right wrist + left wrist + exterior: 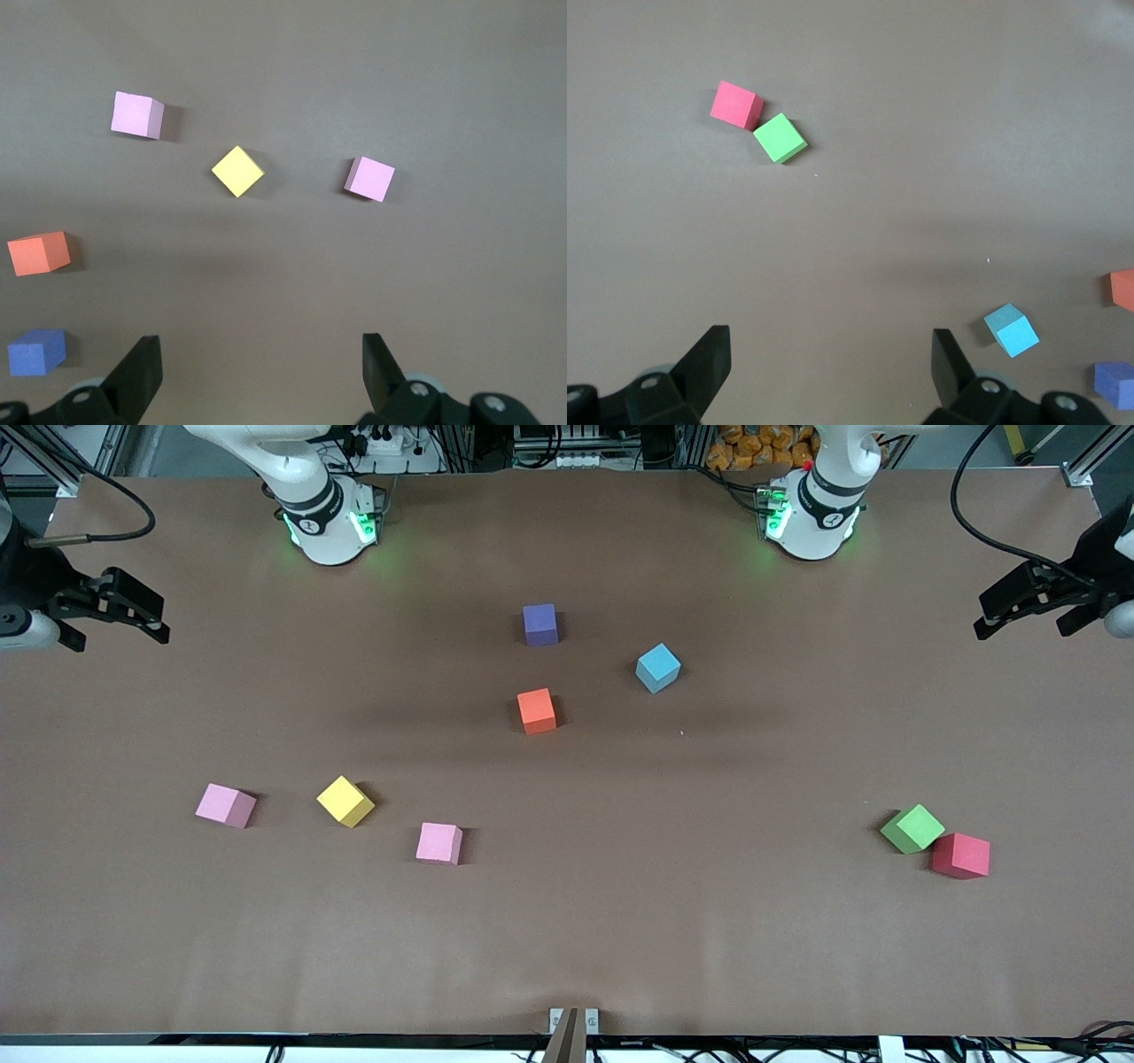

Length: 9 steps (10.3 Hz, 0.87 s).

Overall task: Arrange blocks into number 1
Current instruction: 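Raise both grippers from rest and move them toward the cubes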

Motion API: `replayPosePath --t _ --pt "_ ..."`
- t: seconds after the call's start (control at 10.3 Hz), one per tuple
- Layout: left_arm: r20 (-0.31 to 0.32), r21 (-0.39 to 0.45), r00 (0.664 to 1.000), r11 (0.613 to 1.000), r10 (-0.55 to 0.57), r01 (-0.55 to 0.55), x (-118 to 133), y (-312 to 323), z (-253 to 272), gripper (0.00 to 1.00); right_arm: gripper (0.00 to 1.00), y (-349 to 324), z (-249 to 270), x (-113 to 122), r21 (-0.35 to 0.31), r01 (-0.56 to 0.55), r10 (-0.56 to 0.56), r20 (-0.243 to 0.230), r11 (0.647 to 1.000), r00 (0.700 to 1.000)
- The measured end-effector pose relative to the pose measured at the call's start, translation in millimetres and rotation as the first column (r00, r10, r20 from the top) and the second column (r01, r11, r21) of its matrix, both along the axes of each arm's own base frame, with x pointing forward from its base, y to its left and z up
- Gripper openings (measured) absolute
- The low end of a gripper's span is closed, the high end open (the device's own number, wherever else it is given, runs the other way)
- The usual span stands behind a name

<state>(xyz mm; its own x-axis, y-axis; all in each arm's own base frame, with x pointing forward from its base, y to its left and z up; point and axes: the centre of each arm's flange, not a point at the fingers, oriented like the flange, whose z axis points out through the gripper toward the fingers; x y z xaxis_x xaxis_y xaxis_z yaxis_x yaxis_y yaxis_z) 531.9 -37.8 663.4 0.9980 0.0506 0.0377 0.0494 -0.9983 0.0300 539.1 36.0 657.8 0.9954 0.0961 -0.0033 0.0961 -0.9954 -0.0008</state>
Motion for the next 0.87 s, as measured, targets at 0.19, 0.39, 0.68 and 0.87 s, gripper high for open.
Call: replayPosePath --t 0.19,0.39,0.68,0.87 --pt "0.000 0.000 1.000 1.000 -0.001 0.001 0 0 0 1.00 1.00 0 0 0 0.000 0.000 0.000 0.000 1.000 1.000" --pt "0.000 0.000 1.000 1.000 -0.003 0.003 0 -2 0 1.00 1.00 0 0 0 0.000 0.000 0.000 0.000 1.000 1.000" --pt "-0.038 0.002 0.997 0.998 -0.060 0.060 3 -33 -16 1.00 1.00 0 -3 2 0.000 0.000 0.000 -0.006 1.000 1.000" --pt "-0.113 -0.002 0.991 0.998 -0.067 0.067 15 -80 -55 1.00 1.00 1 -9 5 0.000 -0.002 0.002 -0.016 1.000 1.000"
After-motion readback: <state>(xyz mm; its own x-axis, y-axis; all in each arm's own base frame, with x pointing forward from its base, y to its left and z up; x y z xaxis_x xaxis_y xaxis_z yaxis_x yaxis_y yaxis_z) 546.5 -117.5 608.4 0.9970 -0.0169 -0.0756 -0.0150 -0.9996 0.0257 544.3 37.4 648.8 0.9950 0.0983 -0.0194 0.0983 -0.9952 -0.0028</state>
